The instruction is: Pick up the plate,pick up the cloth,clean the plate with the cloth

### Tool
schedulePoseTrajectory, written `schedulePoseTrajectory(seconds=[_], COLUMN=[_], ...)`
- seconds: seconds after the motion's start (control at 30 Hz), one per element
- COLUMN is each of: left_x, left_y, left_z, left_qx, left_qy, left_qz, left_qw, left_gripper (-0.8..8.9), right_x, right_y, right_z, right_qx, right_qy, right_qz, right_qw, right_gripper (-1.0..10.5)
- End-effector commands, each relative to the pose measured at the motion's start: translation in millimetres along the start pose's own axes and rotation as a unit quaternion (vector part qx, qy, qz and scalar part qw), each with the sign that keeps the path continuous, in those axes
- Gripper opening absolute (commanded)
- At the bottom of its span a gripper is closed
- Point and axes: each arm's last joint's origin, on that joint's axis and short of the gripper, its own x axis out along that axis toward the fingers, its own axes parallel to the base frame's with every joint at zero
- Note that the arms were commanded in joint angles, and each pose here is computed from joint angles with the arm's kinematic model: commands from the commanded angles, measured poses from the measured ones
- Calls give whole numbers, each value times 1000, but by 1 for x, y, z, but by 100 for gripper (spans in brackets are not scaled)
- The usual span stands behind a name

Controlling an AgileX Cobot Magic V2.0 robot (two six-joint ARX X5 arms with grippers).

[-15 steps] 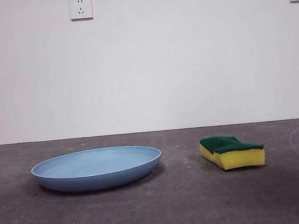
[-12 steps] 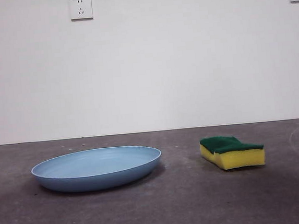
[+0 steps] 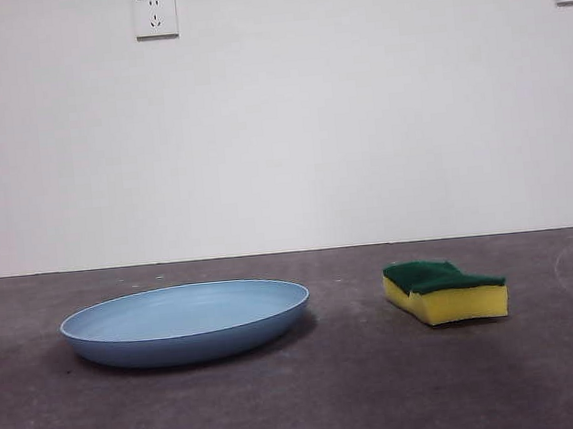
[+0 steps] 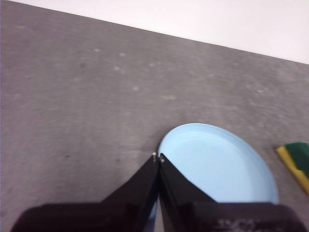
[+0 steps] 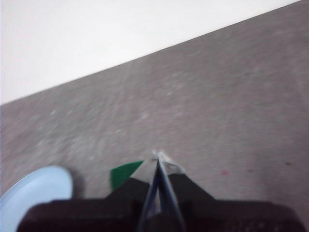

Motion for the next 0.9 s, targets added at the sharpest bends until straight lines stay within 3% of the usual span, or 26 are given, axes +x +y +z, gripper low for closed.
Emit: schedulePoseTrajectory(seconds=[0.03,0.23,0.4,0.47,0.6,0.77,0.9], left_x=[7,32,52,58,68,93,136], left_y=[-6,-16,-18,-18,-17,-18,-21], left_z=[18,50,63,65,66,61,59], left_qx=[-5,-1,-4,1,1,2,29], left_qy=[33,133,199,215,224,240,292], left_qz=[-30,-103,-107,-113,-114,-112,-57], left_qw=[999,986,974,970,968,964,954], left_gripper=[-5,-3,12,118,525,529,529], right_x=[7,28,44,50,57,58,58], right_y=[6,15,16,16,15,15,15], right_z=[16,42,53,55,57,56,56], right_qx=[-17,-41,-52,-47,-41,-41,-41], right_qy=[36,129,195,212,230,232,232], right_qz=[25,88,94,90,86,85,85], right_qw=[999,987,975,972,968,968,968], right_gripper=[-10,1,29,139,457,473,473])
